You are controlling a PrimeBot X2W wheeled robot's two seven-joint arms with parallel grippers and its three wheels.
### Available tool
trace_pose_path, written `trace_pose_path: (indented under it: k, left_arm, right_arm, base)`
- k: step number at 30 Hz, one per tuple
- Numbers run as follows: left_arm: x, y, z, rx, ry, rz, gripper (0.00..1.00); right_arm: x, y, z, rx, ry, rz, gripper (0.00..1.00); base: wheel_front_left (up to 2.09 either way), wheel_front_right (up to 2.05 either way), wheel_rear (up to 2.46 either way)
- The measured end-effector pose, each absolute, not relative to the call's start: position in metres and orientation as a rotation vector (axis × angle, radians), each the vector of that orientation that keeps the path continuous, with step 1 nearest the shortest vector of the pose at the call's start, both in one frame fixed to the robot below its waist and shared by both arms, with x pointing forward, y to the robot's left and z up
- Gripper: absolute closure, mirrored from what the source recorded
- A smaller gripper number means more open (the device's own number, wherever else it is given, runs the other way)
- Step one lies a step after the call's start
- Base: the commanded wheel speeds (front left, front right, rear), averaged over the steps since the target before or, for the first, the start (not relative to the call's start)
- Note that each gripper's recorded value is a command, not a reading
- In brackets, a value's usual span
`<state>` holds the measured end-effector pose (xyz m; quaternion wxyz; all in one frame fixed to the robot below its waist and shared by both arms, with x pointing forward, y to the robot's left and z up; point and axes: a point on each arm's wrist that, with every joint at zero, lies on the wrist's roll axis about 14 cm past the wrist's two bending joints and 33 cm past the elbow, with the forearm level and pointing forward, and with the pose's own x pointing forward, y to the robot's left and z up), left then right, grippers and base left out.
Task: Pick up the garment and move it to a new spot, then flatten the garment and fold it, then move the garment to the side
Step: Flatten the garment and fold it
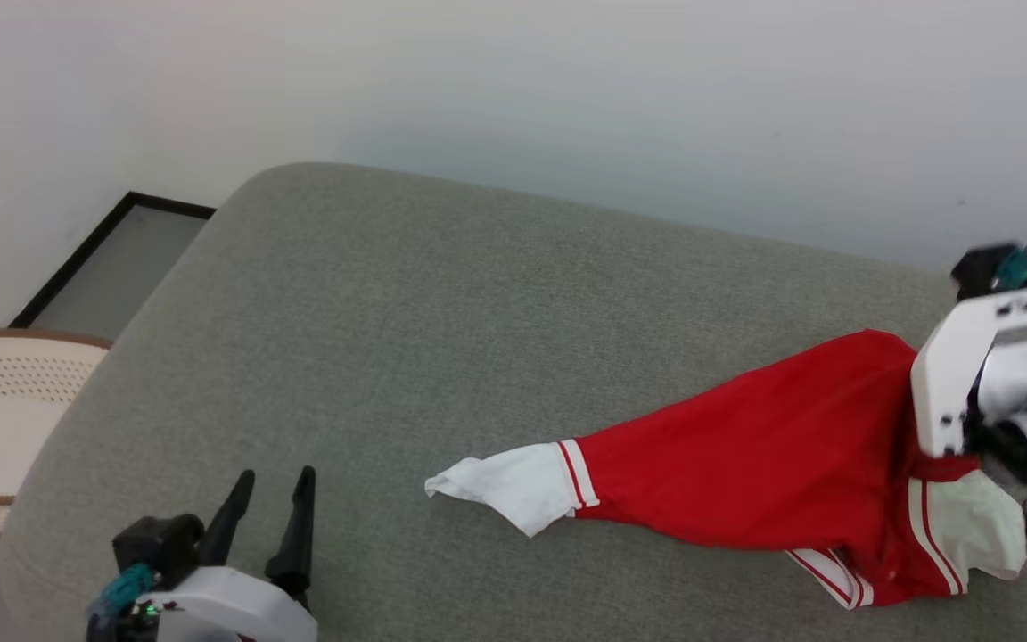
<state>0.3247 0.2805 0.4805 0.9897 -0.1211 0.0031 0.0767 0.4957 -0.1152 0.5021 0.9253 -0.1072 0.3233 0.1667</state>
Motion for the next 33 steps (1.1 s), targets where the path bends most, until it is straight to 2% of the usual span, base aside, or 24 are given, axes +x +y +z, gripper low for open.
trace_pose_path:
  k: [9,12,22,29,33]
  left_arm:
    - [0.324,0.271,0.483,-0.243,0.002,0.133,0.0]
    - [0.323,0.27,0.483,-0.244,0.003,0.132,0.0]
    - [0.329,0.261,0.484,-0.257,0.011,0.128,0.0]
    - [0.332,0.256,0.476,-0.28,0.038,0.14,0.0]
    - [0.336,0.256,0.471,-0.285,0.057,0.151,0.0]
  right_arm:
    - [0.533,-0.094,0.545,-0.26,0.464,0.357,1.0]
    - [0.542,-0.089,0.549,-0.264,0.442,0.359,1.0]
    - [0.589,-0.041,0.58,-0.313,0.271,0.414,1.0]
    - [0.615,-0.014,0.569,-0.341,0.24,0.451,1.0]
    - [0.622,0.001,0.545,-0.335,0.288,0.476,1.0]
  base:
    - [0.0,0.0,0.0]
    - [0.0,0.0,0.0]
    - [0.0,0.0,0.0]
    - [0.0,0.0,0.0]
    - [0.0,0.0,0.0]
